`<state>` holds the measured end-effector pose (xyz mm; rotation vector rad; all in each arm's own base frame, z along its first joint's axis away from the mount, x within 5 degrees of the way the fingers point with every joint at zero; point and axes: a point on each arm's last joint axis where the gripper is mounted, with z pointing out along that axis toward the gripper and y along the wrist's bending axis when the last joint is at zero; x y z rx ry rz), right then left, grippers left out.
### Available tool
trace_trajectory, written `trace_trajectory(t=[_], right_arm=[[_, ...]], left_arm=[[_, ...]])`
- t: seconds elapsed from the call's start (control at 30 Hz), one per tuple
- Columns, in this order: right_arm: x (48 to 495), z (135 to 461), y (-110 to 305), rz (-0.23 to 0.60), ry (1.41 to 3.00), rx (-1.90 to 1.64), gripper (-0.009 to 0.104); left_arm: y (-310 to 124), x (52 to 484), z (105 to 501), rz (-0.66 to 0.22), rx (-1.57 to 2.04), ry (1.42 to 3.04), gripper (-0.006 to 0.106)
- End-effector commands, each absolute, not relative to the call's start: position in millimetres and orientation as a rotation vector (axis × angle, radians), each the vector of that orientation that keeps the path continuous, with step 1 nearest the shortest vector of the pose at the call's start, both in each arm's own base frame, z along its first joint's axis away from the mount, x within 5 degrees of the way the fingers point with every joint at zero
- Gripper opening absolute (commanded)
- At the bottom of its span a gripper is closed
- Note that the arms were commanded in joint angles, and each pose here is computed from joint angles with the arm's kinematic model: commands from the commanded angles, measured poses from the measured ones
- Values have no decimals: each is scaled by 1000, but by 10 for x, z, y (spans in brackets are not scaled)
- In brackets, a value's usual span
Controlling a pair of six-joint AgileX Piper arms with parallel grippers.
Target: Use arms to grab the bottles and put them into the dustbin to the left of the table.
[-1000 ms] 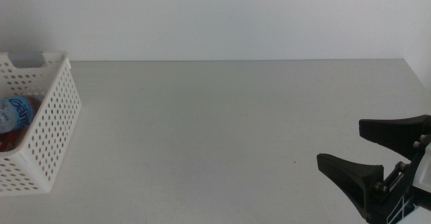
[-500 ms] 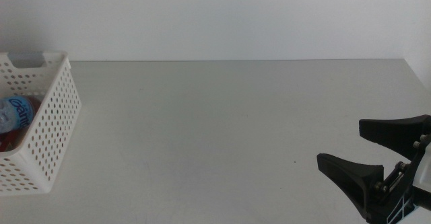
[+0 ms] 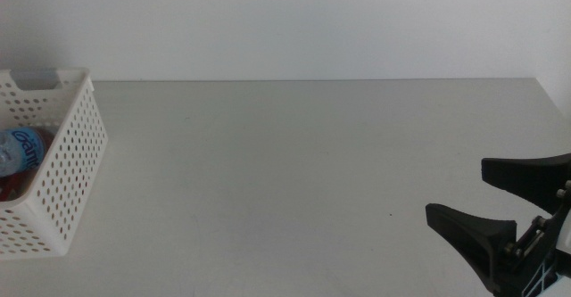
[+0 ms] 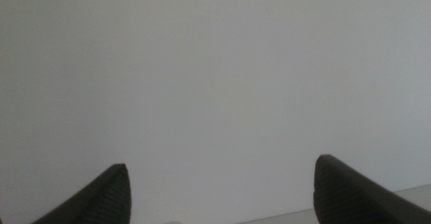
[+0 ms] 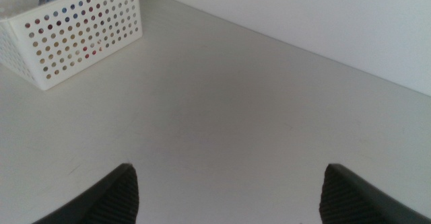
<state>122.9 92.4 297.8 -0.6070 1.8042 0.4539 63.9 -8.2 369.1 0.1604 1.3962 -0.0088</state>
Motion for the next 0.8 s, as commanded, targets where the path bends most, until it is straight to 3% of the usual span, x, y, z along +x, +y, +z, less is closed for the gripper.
trace_trajectory(t=[0.0, 0.17, 0.33, 0.5, 0.77], right_arm=[[1218, 3132, 860, 442, 1694, -552, 70], [1108, 3056, 634, 374, 1670, -464, 70], [967, 2923, 327, 233, 1639, -288, 70], [835, 2620, 113, 49, 1647, -168, 70], [649, 2190, -53, -120, 1633, 11, 70]], left_arm=[[-75, 616, 3838, -26, 132, 1304, 92], [-78, 633, 3806, -27, 134, 1321, 92], [-84, 695, 3636, -27, 139, 1373, 92], [-95, 797, 3273, -27, 148, 1481, 92], [-93, 789, 2544, -27, 162, 1641, 92]])
